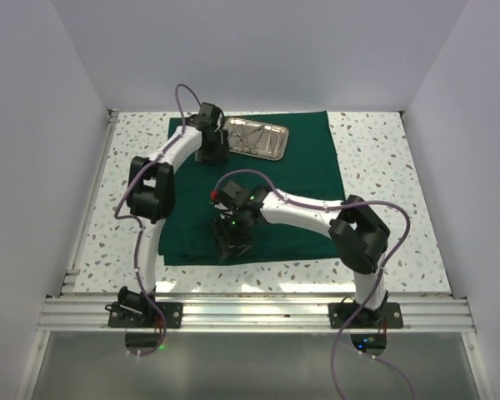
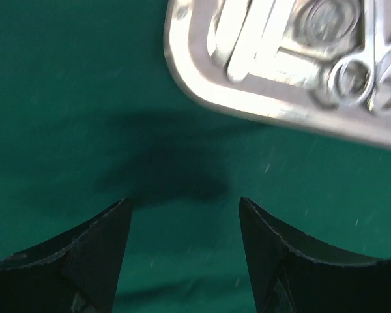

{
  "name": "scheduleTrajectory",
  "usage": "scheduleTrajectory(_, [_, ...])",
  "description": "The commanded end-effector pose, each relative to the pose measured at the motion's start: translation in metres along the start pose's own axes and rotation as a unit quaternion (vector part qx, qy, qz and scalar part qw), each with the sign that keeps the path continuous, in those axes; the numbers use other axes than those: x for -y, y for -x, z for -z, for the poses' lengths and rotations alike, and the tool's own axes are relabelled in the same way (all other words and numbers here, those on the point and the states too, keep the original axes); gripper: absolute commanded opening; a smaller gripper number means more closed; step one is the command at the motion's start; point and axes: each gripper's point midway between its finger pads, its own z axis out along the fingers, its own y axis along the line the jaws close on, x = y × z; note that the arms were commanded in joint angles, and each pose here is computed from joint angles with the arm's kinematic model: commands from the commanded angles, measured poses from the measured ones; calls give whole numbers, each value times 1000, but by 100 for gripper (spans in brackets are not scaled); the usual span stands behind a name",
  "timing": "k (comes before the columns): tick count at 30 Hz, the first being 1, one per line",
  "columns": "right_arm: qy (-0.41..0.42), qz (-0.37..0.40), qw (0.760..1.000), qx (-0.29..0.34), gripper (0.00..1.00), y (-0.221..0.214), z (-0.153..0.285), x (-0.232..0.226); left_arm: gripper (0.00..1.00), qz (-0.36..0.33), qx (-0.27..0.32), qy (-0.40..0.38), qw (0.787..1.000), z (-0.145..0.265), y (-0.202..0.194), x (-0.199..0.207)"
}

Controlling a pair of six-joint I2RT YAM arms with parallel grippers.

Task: Open and lay out the surgical kit
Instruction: Smooth out the surgical kit at the center of the board.

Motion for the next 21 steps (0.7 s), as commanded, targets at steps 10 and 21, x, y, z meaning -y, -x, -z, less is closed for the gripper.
scheduleTrajectory(10, [-147, -78, 957, 236, 98, 136, 186, 84, 73, -9, 40, -15, 999, 142, -10, -19])
scheduleTrajectory(21, [-203, -164, 902, 344, 56, 281, 215, 168, 71, -33, -33, -25, 999, 127, -121, -47])
